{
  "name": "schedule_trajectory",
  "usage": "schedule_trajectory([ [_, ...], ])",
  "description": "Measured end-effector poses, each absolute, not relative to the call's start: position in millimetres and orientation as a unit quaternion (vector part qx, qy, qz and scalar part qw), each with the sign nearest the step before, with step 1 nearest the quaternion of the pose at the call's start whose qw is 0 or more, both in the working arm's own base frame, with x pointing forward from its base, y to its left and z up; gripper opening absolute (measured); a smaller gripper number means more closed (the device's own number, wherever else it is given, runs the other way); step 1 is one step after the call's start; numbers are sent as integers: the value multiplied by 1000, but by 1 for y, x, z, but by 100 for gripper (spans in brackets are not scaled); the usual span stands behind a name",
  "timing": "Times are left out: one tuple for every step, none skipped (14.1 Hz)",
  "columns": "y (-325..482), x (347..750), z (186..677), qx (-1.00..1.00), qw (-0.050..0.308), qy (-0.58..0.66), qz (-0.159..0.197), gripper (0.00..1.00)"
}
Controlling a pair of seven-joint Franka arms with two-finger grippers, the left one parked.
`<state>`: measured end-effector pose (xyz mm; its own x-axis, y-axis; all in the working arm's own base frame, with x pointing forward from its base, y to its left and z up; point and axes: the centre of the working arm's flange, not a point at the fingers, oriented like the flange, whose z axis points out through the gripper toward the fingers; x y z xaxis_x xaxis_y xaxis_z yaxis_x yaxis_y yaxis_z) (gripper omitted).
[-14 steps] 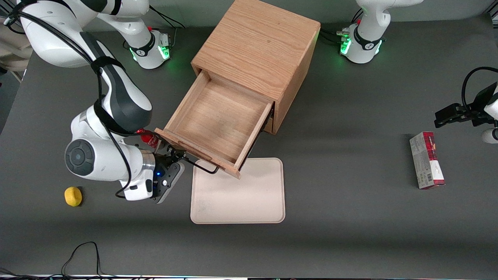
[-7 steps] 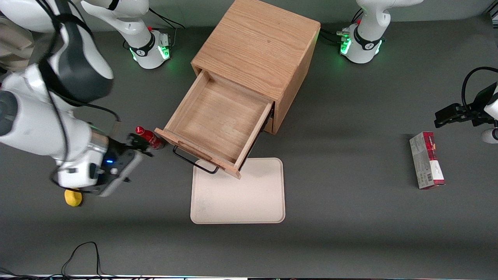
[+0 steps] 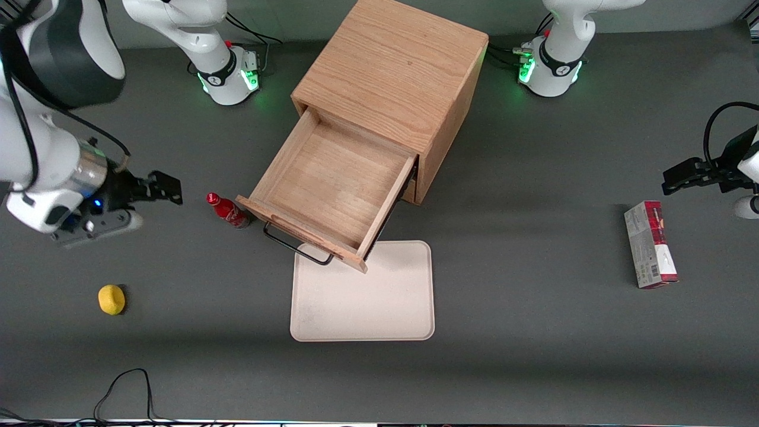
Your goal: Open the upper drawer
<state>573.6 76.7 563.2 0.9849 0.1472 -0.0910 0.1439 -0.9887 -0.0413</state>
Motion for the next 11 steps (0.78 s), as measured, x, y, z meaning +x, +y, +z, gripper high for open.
schedule_trajectory([
  [59, 552, 567, -998, 17, -50, 45, 100],
  [44, 528, 573, -998, 16, -34, 41, 100],
  [35, 508, 578, -999, 14, -23, 34, 100],
  [28, 490, 583, -999, 12, -13, 28, 100],
  [22, 475, 588, -1000, 11, -6, 21, 100],
  [19, 464, 593, -1000, 10, -2, 14, 100],
  [18, 458, 596, -1000, 10, 0, 9, 100],
  [18, 456, 598, -1000, 10, 1, 7, 100],
  [18, 457, 598, -1000, 10, 3, 6, 100],
  [17, 458, 596, -1000, 8, 4, 7, 100],
  [16, 461, 594, -1000, 7, 6, 6, 100],
])
